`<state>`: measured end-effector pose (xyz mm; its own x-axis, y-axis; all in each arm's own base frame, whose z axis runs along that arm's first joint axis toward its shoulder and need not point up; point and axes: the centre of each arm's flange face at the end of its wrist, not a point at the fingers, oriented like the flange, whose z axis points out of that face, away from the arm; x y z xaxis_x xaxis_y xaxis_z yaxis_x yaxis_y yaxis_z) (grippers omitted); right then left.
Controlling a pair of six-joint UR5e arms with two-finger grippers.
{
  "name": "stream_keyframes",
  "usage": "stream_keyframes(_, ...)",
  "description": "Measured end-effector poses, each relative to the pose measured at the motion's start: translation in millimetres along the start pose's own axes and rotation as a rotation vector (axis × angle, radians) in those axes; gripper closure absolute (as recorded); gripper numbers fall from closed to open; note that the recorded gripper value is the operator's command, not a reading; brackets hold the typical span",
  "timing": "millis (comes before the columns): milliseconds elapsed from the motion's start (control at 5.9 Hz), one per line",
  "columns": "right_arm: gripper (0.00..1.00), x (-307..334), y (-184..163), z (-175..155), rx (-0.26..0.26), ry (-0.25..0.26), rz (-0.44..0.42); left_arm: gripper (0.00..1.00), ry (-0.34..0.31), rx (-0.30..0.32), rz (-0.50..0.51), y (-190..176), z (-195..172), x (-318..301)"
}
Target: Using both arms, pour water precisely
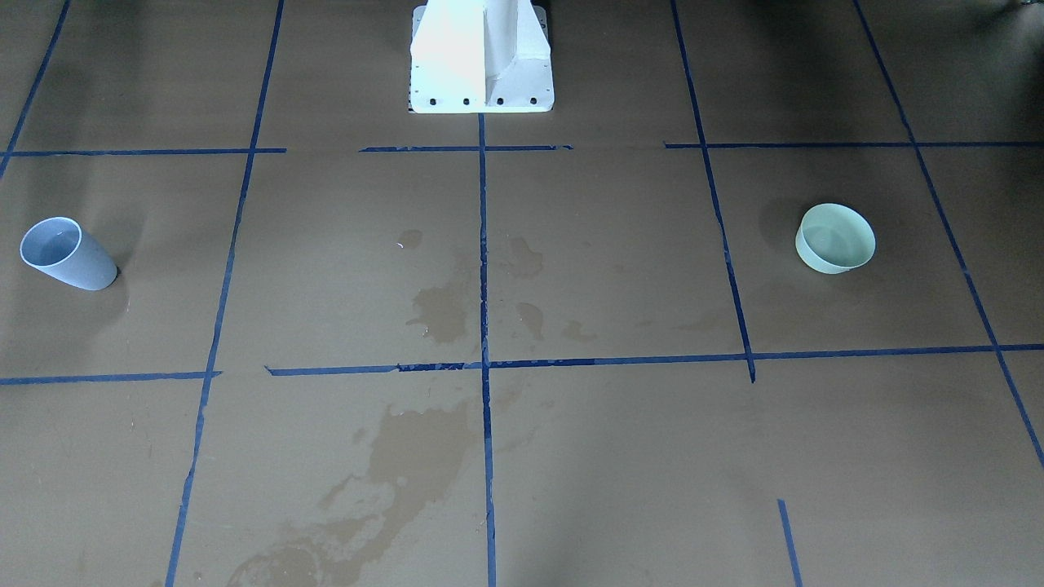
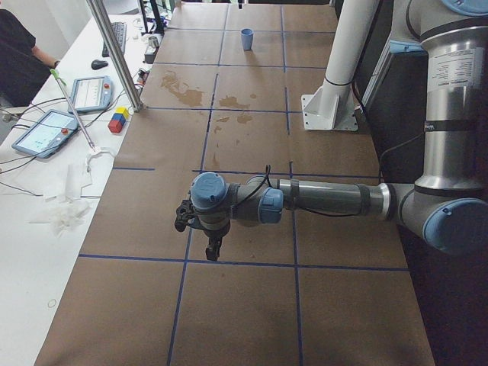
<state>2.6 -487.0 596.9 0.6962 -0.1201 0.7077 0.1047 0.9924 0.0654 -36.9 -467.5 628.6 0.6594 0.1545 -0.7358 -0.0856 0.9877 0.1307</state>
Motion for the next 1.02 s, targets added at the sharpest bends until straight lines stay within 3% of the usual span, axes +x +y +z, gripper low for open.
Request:
stream_keyframes(339, 0.00, 2.8, 0.2, 7.9, -0.016, -0.007, 0.029, 0.00, -0.005, 0.001, 0.041, 2.9, 9.1, 3.9)
stream_keyframes(1016, 0.00, -5.7, 1.5, 13.8, 0.021, -0.029, -0.032, 0.00, 0.007, -0.010, 0.046, 7.6, 18.8, 1.1)
